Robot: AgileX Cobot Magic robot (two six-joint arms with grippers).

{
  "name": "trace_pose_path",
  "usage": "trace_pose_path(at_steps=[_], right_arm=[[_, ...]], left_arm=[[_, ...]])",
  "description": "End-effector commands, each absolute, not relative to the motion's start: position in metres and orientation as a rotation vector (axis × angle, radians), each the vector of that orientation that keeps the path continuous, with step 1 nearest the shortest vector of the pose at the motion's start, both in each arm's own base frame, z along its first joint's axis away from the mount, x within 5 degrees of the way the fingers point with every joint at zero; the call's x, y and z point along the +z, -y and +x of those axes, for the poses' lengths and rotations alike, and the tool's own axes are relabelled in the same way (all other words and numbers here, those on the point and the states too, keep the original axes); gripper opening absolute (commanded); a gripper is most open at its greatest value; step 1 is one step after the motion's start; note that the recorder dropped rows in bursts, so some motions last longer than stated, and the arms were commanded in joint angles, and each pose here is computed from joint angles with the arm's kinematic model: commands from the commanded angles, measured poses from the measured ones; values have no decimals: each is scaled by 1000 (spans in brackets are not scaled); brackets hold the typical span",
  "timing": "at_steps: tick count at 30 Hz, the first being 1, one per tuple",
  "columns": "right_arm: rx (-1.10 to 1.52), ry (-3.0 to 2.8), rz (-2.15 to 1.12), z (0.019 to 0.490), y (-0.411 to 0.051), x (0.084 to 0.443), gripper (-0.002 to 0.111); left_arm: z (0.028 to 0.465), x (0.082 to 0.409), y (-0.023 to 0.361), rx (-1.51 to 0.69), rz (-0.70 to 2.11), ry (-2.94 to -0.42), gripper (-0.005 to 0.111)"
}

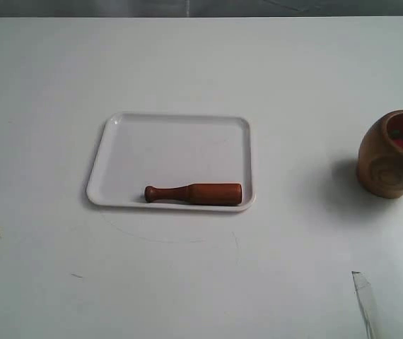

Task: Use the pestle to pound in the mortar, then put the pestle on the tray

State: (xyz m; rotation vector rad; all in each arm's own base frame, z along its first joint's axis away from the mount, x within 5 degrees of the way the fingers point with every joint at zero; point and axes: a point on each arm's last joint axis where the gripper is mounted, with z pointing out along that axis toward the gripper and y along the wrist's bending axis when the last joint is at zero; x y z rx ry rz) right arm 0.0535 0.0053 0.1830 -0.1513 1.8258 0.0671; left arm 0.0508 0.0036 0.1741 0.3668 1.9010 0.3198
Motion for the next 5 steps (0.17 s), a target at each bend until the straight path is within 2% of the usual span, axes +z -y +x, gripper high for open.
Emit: trace_pose_path(at_steps=[1,5], right_arm=[[63,-1818,-162,53,-5,182,0],[63,-1818,-162,53,-5,182,0]], left_arm=[[51,174,-3,302,361,-1897,0],[51,174,-3,302,361,-1897,0]])
